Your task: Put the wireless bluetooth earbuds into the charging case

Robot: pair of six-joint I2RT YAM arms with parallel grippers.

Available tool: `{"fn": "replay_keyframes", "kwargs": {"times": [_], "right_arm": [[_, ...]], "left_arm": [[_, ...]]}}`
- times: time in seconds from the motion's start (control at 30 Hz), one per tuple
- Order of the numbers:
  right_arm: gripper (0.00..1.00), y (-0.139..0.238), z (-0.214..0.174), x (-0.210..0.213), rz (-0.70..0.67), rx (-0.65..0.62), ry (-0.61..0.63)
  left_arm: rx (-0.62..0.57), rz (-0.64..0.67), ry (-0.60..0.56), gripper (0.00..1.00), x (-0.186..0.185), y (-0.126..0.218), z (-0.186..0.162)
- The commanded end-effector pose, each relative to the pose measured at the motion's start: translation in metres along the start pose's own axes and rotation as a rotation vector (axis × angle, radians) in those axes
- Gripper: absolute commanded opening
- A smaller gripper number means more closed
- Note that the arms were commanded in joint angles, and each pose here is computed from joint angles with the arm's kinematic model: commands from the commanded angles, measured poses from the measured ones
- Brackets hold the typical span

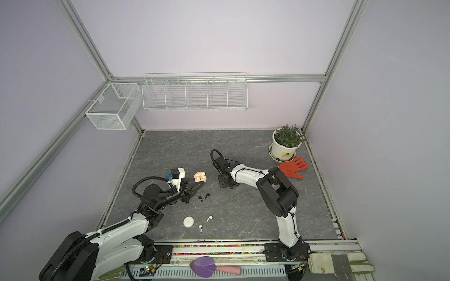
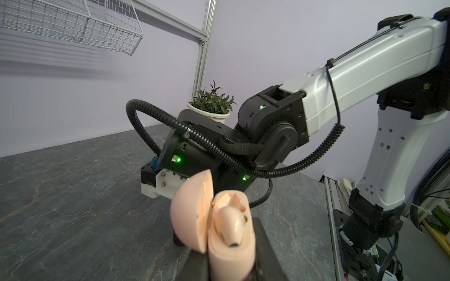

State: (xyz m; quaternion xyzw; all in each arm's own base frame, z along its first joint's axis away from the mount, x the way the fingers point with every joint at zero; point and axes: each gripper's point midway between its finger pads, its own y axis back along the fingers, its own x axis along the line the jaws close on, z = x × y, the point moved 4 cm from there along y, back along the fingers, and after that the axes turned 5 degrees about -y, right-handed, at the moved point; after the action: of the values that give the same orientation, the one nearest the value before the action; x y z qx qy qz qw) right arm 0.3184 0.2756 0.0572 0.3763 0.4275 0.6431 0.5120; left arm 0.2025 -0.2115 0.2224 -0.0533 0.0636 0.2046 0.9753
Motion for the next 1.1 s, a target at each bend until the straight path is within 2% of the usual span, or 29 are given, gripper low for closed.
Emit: {"fn": "replay_keyframes", "kwargs": {"times": [0.0, 0.3, 0.33, 0.63, 1.07], "right_arm": [[0.29, -0.007, -0.025, -0.005, -0.043, 0.099, -0.01], [0.3, -0.009, -0.018, -0.006, -0.074, 0.093, 0.013], [0.3, -0.009, -0.018, -0.007, -0.077, 0.092, 0.014], [0.26, -0.015, -0.016, -0.009, -0.085, 0.101, 0.018], [0.27, -0.016, -0.014, -0.017, -0.084, 0.101, 0.016]], "left_arm": [[-0.014, 0.001, -0.013, 0.0, -0.002, 0.004, 0.001], [-0.036, -0.002, -0.011, 0.0, -0.004, 0.005, 0.003], [-0.008, 0.003, 0.007, 0.0, -0.004, 0.009, -0.01], [-0.007, 0.003, 0.002, 0.0, -0.004, 0.01, -0.011], [0.002, 0.014, -0.001, 0.0, -0.004, 0.012, -0.015]]}}
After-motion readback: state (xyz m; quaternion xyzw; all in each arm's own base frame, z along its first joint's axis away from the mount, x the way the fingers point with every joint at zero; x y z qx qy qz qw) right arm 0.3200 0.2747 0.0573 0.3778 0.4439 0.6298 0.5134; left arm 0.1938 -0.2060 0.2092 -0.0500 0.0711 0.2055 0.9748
